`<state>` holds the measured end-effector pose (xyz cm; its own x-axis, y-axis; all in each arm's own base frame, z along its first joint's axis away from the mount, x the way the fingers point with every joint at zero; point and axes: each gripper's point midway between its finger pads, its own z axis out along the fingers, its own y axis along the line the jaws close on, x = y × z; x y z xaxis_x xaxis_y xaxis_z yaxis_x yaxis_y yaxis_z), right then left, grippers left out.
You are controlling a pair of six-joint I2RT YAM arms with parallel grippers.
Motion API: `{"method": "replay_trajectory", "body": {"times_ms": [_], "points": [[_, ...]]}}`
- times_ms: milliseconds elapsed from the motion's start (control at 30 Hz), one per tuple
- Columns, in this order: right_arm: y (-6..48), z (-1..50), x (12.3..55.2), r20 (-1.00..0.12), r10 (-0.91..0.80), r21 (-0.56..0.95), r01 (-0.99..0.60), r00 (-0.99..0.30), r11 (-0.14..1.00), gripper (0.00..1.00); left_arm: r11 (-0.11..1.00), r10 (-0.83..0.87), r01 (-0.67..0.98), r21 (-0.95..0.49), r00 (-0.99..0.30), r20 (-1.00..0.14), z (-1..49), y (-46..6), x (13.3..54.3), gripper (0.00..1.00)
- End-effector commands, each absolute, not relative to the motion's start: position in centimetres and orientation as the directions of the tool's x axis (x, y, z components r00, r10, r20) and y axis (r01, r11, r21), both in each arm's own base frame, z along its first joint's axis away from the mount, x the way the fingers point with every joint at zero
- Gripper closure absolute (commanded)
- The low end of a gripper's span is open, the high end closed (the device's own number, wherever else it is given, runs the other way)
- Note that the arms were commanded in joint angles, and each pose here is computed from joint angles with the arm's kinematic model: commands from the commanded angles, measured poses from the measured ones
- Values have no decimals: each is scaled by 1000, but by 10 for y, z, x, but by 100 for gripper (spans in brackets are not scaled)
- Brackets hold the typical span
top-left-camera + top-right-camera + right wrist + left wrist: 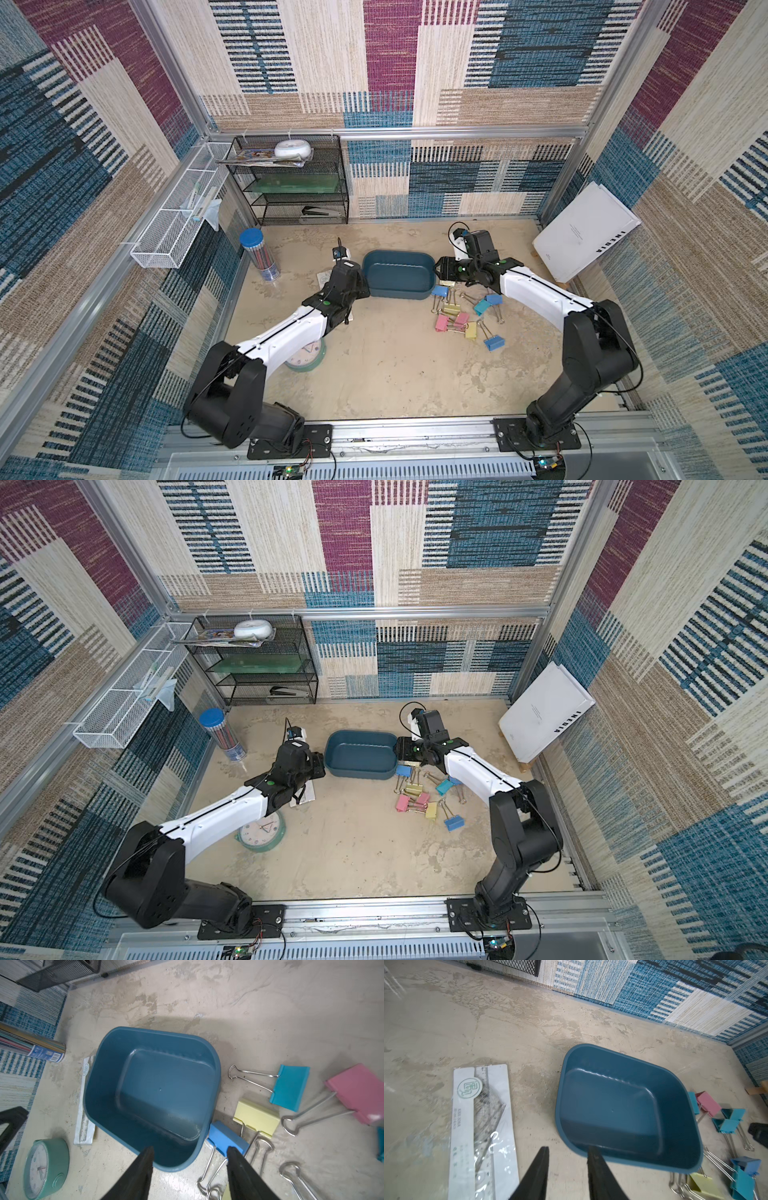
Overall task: Put the binder clips in the storage box
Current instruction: Pick up the storage box at the center of the board.
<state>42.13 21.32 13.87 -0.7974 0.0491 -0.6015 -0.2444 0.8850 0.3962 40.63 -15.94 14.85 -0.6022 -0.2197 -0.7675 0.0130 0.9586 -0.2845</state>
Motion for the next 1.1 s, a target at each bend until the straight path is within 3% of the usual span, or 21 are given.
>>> {"method": "replay_trajectory", "body": {"times_ms": [0,300,633,1000,1067], "points": [[221,122,429,-566,25,407,-253,-824,878,39,945,-78,181,-271,-682,-728,128,-190,419,63],[242,80,453,-491,-14,441,-263,-871,858,42,963,-31,151,-225,-765,-644,70,-184,461,61],[243,56,454,-453,-42,429,-259,-890,865,56,966,-42,122,-227,-796,-605,45,-173,465,66],[232,47,459,-449,-58,375,-247,-892,894,60,959,-56,135,-250,-771,-634,112,-164,434,58],[231,46,460,-448,-60,373,-247,-892,894,60,962,-38,145,-231,-768,-639,116,-161,433,50]]}}
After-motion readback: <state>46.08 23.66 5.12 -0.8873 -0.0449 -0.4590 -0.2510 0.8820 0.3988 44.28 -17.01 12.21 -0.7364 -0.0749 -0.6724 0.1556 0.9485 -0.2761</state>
